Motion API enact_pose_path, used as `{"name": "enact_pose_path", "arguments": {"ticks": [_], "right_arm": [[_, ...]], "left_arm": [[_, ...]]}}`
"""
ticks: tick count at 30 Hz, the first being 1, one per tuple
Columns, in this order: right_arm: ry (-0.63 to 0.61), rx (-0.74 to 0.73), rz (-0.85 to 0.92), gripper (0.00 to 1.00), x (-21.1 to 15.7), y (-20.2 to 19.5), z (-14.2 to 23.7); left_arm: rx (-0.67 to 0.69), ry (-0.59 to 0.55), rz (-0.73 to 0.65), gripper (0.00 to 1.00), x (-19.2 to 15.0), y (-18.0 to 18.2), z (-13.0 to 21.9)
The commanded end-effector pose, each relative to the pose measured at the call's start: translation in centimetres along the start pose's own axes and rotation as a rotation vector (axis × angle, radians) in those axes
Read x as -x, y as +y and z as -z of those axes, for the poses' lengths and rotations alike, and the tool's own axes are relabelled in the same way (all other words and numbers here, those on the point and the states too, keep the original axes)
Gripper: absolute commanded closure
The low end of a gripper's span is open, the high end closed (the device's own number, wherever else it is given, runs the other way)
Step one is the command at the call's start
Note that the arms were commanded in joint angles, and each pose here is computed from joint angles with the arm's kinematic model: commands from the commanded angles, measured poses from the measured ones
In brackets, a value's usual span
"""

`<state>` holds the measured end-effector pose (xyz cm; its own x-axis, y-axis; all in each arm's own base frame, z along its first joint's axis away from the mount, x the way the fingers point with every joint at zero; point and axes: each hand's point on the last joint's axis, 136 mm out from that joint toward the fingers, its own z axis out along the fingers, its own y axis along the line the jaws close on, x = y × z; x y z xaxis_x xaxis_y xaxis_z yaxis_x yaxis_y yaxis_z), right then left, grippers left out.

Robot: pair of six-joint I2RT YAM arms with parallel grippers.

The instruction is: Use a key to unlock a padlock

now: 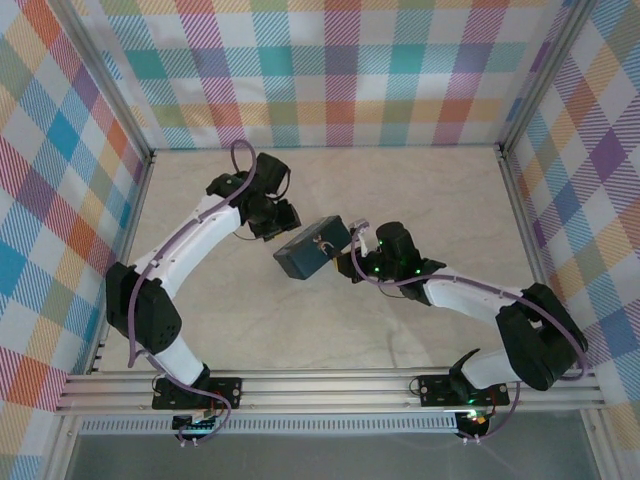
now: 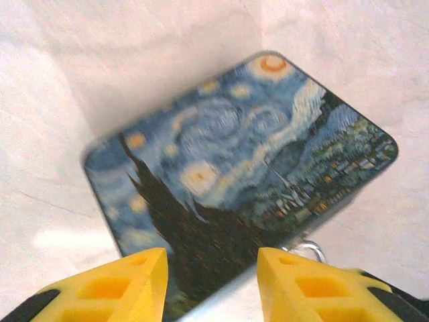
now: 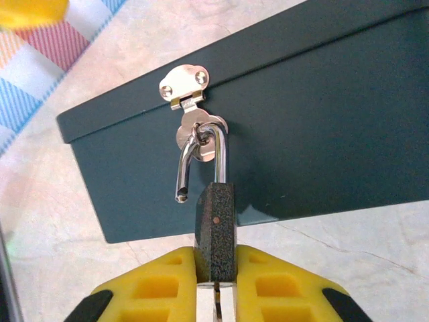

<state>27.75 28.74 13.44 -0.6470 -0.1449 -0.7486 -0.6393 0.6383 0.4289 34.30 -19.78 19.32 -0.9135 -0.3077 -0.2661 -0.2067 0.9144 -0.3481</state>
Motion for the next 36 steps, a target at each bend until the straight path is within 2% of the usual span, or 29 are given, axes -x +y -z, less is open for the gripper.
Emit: {"name": "enact_pose_path", "arguments": {"ticks": [1, 5, 12, 19, 27, 32, 36], "right_arm": [[0.012, -0.042, 0.137, 0.97, 1.0, 0.7, 1.2], [0.073, -0.123, 0.244, 0.97, 1.1, 0.4, 1.0], [0.178, -0.268, 0.494, 0.97, 2.2, 0.5, 0.9], [0.246, -0.384, 0.735, 0.96, 3.6, 0.5, 0.6], [0.307, -0.511, 1.020, 0.95, 4.2, -0.6, -0.4], [0.341, -0.505, 1.113, 0.93, 3.9, -0.8, -0.6], [0.384, -0.438, 1.086, 0.83, 1.8, -0.6, -1.0]], "left_arm": [[0.068, 0.021, -0.163, 0.61, -0.2, 2.3, -0.1], [-0.058, 0.101, -0.223, 0.63, -2.0, 0.3, -1.9], [-0.149, 0.198, -0.264, 0.63, -4.1, -0.5, -3.2], [-0.183, 0.266, -0.257, 0.66, -5.7, -0.2, -4.7], [-0.198, 0.288, -0.226, 0.67, -6.0, 0.0, -6.6], [-0.219, 0.285, -0.178, 0.69, -5.6, -0.3, -7.2], [-0.223, 0.273, -0.135, 0.70, -5.1, -0.2, -7.6]]}}
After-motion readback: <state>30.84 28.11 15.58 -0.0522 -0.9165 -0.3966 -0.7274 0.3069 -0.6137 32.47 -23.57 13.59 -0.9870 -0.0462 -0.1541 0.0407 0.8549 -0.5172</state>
